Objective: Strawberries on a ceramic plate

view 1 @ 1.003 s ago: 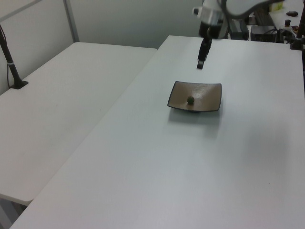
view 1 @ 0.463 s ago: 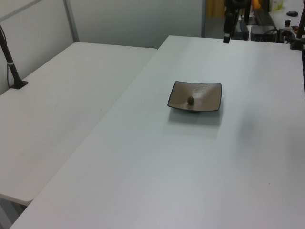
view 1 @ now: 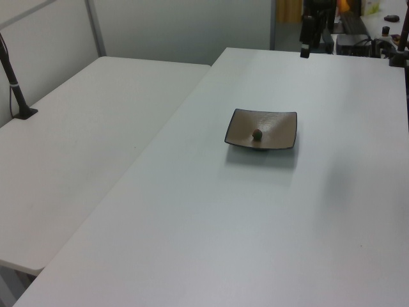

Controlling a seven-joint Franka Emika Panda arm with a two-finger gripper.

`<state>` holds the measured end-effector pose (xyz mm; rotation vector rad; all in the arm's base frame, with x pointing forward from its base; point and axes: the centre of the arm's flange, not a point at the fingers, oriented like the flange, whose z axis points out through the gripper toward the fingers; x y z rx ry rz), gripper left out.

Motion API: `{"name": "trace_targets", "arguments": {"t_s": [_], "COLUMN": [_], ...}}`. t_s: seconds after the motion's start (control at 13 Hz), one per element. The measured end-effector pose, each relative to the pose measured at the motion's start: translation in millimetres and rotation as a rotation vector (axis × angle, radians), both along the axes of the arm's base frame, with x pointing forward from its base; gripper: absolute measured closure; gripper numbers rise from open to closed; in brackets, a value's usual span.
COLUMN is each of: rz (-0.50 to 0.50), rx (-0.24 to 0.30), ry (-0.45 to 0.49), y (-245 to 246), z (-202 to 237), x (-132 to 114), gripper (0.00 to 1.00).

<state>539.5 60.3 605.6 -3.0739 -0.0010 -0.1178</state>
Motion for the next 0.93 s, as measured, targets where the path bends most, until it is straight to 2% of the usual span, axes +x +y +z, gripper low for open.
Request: {"name": "trace_targets", "arguments": {"t_s": [0.23, 0.54, 0.93], "rz": [0.024, 0.070, 0.104], "rx": [-0.010, -0.067, -0.071], "ry": [-0.001, -0.029, -0.039], "y": [21, 13, 5], "z": [-3, -13, -19], "x": [0, 12, 19], "gripper": [0.00, 0.00, 0.00]}}
